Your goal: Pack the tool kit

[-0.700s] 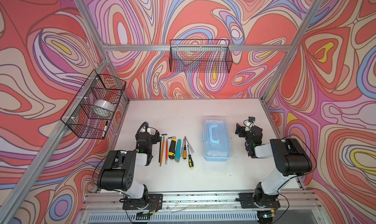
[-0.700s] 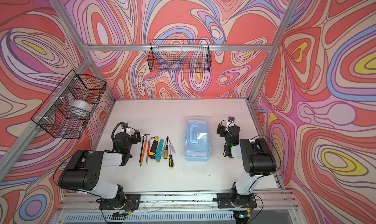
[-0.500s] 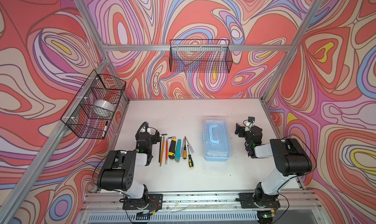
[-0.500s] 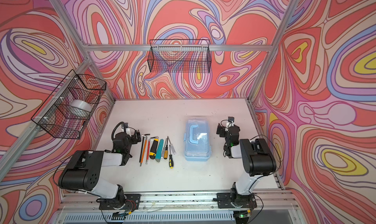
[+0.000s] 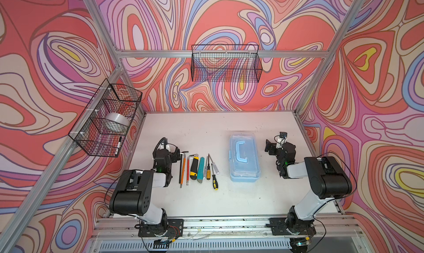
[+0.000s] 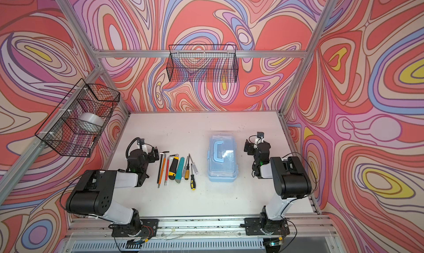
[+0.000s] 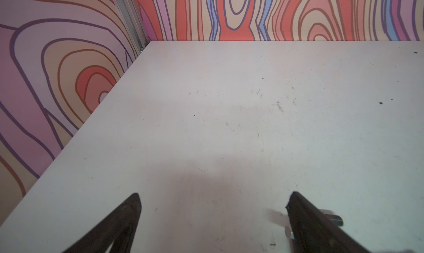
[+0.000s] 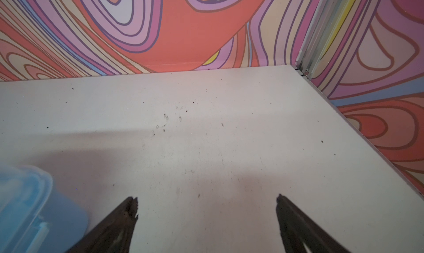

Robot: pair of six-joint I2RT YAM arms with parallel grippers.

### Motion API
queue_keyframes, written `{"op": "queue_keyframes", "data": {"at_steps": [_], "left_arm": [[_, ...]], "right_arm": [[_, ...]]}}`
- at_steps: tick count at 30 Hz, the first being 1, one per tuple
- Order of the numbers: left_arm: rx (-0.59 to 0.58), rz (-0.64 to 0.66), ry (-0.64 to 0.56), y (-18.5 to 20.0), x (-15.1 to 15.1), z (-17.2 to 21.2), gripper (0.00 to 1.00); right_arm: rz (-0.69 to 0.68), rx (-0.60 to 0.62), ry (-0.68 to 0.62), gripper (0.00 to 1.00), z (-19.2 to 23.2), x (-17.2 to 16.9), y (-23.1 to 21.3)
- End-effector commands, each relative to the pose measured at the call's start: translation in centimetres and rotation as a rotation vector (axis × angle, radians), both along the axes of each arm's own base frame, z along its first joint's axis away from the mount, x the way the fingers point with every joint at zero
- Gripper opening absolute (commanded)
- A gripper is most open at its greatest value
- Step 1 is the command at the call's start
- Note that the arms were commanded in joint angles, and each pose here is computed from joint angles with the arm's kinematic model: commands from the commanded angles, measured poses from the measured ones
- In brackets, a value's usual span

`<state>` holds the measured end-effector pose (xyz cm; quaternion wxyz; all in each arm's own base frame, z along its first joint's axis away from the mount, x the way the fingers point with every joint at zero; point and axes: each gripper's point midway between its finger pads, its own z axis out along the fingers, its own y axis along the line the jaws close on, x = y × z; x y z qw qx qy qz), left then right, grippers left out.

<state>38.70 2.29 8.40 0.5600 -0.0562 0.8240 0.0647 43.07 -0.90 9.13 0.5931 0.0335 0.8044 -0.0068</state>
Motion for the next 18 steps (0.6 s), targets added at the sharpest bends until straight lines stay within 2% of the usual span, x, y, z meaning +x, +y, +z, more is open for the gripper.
{"op": "queue_keyframes", "data": {"at_steps": [1, 12, 14, 16, 18], "left_arm": [[-0.001, 0.007, -0.015, 0.1, 0.5, 0.5, 1.0], [0.005, 0.003, -0.023, -0.1, 0.4, 0.7, 1.0], [0.021, 0.0, -0.027, -0.3, 0.5, 1.2, 1.0], [0.087, 0.066, 0.018, -0.1, 0.4, 2.7, 1.0], [0.136, 0.121, 0.019, 0.2, 0.4, 4.7, 1.0]], "right_arm": [[0.005, 0.008, -0.001, 0.98, 0.0, 0.0, 0.1], [0.005, 0.007, -0.004, 0.98, 0.1, -0.1, 0.0], [-0.119, -0.021, 0.001, 0.98, 1.9, 0.1, -1.5], [-0.215, 0.008, 0.044, 0.98, 5.4, 0.3, -2.8], [-0.221, 0.047, 0.014, 0.98, 9.3, 0.2, -2.8]]}}
